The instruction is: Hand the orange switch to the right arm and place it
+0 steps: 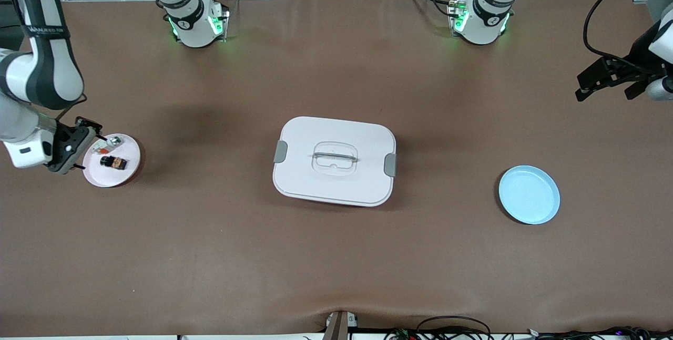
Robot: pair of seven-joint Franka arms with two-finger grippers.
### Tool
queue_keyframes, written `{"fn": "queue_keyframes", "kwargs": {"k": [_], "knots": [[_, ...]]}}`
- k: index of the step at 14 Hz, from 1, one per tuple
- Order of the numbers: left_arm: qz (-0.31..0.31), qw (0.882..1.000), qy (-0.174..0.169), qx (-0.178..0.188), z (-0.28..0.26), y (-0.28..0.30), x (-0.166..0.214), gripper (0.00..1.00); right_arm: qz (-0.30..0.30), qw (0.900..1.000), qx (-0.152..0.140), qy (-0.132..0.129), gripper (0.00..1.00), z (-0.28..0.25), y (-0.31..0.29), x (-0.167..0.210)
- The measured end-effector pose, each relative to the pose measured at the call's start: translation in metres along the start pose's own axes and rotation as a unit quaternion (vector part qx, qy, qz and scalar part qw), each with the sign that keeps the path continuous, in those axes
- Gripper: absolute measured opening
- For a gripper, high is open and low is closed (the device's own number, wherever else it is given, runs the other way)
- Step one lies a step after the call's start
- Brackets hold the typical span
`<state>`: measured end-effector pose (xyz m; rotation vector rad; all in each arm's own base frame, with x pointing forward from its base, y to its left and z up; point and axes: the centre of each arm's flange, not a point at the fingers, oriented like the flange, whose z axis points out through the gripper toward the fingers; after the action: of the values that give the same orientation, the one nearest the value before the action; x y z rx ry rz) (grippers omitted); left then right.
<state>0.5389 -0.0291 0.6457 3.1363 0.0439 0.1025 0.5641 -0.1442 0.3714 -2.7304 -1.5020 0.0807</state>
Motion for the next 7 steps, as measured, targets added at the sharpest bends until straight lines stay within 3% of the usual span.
{"fn": "queue_keyframes", "kwargs": {"k": [7], "knots": [[0.000, 1.000, -0.001, 0.000, 0.000, 0.000, 0.000, 1.00, 0.116, 0.993, 0.029, -0.016, 1.00, -0.063, 0.006, 0.004]]}}
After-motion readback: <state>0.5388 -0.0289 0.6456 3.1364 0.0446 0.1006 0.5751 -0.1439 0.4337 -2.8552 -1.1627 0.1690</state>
